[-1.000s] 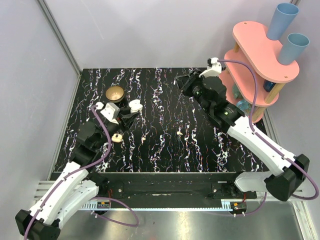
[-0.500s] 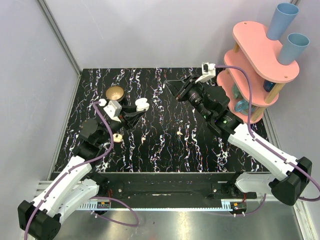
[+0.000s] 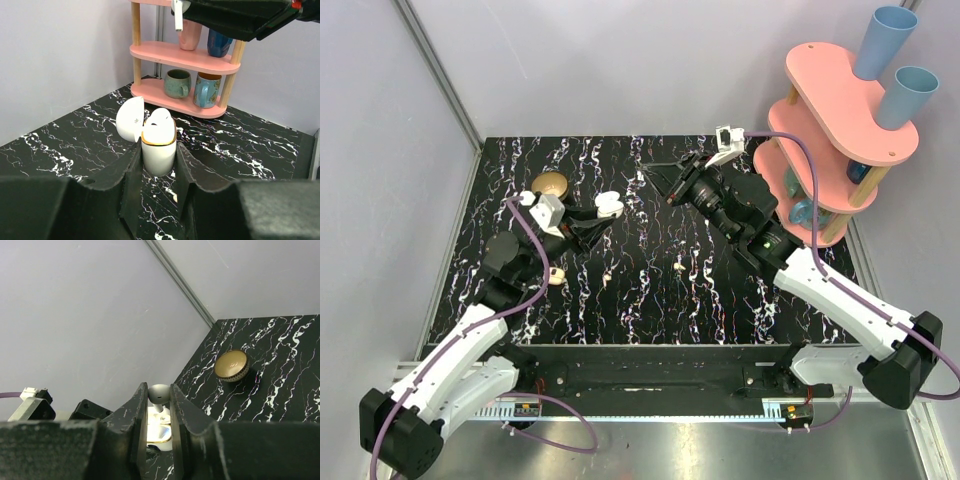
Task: Insert the wireless bluetooth earbuds into the charging case
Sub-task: Insert the left earbud into the left side groove of the charging case.
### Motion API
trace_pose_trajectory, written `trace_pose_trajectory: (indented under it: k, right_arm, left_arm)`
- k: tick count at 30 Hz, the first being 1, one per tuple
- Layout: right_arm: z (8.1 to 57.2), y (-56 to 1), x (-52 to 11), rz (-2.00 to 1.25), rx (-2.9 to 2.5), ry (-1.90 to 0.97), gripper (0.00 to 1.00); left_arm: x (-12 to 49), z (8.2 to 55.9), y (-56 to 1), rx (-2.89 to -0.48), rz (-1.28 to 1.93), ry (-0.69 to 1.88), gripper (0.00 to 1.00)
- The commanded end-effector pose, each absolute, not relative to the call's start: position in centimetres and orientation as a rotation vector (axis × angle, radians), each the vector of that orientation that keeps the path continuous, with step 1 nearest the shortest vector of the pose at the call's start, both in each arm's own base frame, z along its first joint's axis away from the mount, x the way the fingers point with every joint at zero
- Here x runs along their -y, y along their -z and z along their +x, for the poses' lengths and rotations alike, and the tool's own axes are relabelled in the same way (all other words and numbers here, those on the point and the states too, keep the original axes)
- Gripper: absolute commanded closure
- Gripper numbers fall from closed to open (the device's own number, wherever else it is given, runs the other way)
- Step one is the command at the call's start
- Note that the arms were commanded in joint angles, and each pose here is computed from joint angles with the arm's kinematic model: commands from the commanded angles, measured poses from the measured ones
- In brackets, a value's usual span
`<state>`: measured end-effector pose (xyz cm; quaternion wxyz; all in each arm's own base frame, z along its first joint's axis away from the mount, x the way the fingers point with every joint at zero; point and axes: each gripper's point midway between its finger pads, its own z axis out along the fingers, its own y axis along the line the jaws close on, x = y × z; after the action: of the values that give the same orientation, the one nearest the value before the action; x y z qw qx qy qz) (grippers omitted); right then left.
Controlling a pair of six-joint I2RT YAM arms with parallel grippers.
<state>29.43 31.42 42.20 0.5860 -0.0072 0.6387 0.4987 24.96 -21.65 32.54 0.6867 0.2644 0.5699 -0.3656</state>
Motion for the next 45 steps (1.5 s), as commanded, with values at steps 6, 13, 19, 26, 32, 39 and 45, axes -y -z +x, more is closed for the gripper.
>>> trace_pose_trajectory:
  k: [6,13,19,26,32,39,45]
  right_arm:
    - [28.3,-45.4,-32.1,-0.067,-1.377,-1.235,1.0]
    - [27.7,-45.1,-33.2,-0.073,-1.372,-1.286,1.0]
    - [26.3,-44.1,-35.4,-0.125,-1.392,-1.3,1.0]
    - [25.3,-42.7,-36.8,-0.168,-1.418,-1.29,1.0]
    - [25.5,-41.8,-37.1,-0.165,-1.441,-1.264,1.0]
    - [26.3,-41.1,-37.4,-0.157,-1.477,-1.22,1.0]
    - [26.2,-41.1,-37.8,-0.175,-1.48,-1.236,1.0]
  left_arm:
    - [22.2,24.5,-36.9,-1.128,0.602,0.847,1.0]
    - [22.5,24.4,-37.3,-1.113,0.603,0.87,1.0]
    - [22.1,24.3,-37.7,-1.097,0.582,0.859,1.0]
    - [22.1,24.3,-37.7,-1.101,0.57,0.874,1.0]
    - [21.8,24.2,-38.0,-1.095,0.567,0.856,1.0]
    - [21.8,24.0,-38.3,-1.091,0.576,0.846,1.0]
    - [21.7,24.0,-38.3,-1.091,0.576,0.844,1.0]
